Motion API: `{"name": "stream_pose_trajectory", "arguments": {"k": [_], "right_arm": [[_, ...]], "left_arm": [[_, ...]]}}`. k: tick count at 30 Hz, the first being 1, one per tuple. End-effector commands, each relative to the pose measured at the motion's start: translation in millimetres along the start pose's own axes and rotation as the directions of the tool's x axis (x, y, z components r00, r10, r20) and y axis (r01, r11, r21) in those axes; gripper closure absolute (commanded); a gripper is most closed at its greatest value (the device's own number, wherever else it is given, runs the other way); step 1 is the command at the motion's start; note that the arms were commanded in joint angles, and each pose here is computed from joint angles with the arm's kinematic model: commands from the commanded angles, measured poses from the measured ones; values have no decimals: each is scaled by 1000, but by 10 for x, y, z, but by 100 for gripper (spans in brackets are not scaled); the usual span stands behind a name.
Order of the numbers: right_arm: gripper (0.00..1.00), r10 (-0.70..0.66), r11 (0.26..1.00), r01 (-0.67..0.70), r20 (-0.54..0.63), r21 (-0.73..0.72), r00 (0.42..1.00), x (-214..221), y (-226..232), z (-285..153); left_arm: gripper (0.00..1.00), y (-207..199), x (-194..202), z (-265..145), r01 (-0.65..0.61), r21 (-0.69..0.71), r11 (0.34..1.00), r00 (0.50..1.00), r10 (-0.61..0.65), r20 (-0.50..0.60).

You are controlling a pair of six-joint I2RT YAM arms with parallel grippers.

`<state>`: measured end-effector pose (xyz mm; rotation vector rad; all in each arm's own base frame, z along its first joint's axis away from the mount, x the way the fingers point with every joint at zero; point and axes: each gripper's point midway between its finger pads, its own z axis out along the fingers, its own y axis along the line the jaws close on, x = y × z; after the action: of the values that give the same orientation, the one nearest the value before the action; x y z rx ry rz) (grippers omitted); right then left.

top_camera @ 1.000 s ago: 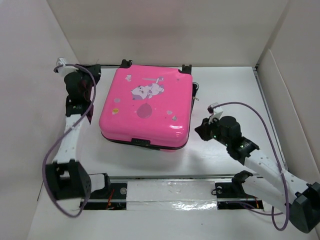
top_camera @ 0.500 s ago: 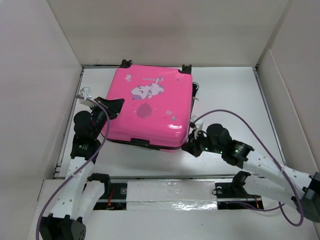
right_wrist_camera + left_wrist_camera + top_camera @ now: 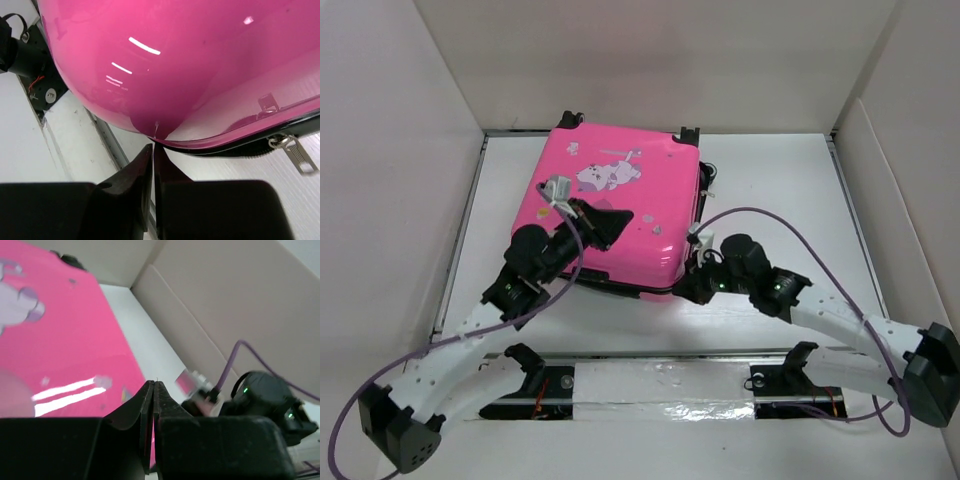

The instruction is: Pack the luggage

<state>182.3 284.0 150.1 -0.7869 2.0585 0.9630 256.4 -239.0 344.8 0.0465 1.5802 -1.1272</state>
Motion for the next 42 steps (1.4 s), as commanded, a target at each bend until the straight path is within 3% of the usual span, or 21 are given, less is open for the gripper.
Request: {"name": "stream_pose_trajectory", "arguments": {"k": [1,2,3,5,7,8,9,17,18,20,21,22,24,32,42], "right_arm": [[85,-74,993,50,245,103,967,-606,-95,-258],[79,-78,990,47,244,130,967,-521,-169,-308],[66,-88,989,53,263,137,961,-528,-167,-369],[60,-105,984,61,270,169,957,-476,-216,-557],[68,-111,969,38,294,243,949,-448,-387,-699],[77,-108,960,21,298,281,949,-415,-492,-736],[97,-89,942,-21,308,336,947,-363,-704,-779],[100,-121,977,51,346,205,930,-540,-936,-686],[99,-116,984,65,324,163,939,-497,-915,-636],[85,-125,989,93,337,112,933,-495,-856,-602],[67,-121,992,100,338,80,933,-474,-819,-571],[60,-114,993,97,346,64,931,-475,-806,-552],[54,-140,990,137,353,33,925,-527,-756,-534],[52,-91,995,97,264,-11,960,-374,-851,-318],[52,-122,990,136,254,-40,960,-437,-775,-164]], "left_arm": [[100,86,-2,-390,-28,-37,999,995,32,92],[100,110,117,-470,3,-30,1000,998,-1,62],[100,294,401,-539,25,-66,998,1000,-25,-2],[100,392,631,-737,58,-73,996,997,-62,-44],[100,597,923,-926,107,-117,987,990,-117,-78],[100,643,954,-976,117,-131,984,989,-127,-70],[100,718,1030,-1027,131,-153,979,987,-144,-74],[100,1185,1583,-1241,124,-300,946,966,-184,-179],[100,1231,1614,-1259,117,-312,943,967,-179,-180],[100,1215,1676,-1296,123,-302,945,965,-185,-186],[100,1246,1738,-1322,118,-314,942,962,-187,-198],[100,1306,1768,-1357,107,-344,933,963,-184,-198],[100,1313,1774,-1355,111,-346,932,964,-185,-189],[100,1483,1780,-1237,70,-429,901,968,-165,-188],[100,1401,1674,-1023,39,-394,918,975,-121,-185]]}}
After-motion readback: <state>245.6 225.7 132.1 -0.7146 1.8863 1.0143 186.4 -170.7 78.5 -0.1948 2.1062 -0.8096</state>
